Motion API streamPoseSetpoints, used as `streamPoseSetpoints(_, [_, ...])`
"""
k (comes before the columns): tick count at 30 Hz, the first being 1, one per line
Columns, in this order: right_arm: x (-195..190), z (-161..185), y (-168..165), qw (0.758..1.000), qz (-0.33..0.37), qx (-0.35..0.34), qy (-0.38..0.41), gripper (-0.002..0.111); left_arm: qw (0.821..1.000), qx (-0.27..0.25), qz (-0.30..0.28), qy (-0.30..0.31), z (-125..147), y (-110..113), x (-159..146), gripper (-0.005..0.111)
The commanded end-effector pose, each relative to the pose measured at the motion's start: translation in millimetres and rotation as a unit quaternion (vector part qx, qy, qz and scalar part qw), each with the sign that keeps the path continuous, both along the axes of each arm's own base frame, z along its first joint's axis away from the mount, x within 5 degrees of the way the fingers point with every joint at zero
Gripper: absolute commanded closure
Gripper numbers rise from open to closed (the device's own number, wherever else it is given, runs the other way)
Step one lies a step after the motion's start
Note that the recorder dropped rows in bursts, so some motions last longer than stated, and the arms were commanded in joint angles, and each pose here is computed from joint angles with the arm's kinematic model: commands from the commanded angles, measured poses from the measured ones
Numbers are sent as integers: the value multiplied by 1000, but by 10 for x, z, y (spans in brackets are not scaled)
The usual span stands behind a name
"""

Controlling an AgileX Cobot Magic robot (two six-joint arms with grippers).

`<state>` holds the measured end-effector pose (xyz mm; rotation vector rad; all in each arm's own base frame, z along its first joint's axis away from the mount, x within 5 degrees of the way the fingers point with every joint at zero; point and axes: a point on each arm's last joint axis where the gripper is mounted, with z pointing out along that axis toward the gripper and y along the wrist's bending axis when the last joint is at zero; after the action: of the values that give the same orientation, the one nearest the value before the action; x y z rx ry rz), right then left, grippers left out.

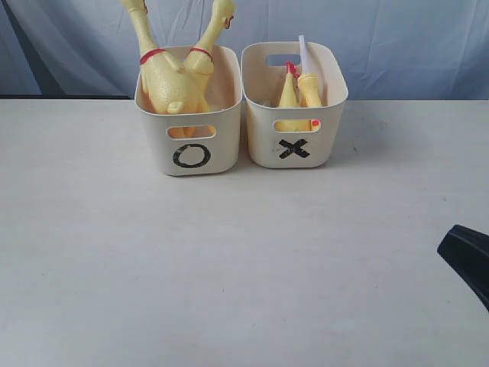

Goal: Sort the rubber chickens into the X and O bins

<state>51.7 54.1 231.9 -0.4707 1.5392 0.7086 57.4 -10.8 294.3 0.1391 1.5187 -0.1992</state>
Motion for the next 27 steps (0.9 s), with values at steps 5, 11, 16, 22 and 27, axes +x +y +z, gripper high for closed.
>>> streamPoseSetpoints(5, [-3,2,-5,1000,-2,1,-3,109,999,-24,-5,-39,-20,70,-275,107])
streamPoseSetpoints(11, [-1,2,-7,1000,-4,0,-3,109,1000,-12,-7,-20,-54,65,-275,107])
streamPoseSetpoints(16, [-1,2,-7,1000,-4,0,-3,109,1000,-8,-3,20,-127,70,-270,107])
streamPoseSetpoints(22, [-14,11,-14,1000,-3,4,-9,109,999,-6,-2,38,-159,72,-269,107])
streamPoseSetpoints(27, [-93,67,-63,999,-11,23,-47,109,999,-3,-1,41,-166,75,-269,107])
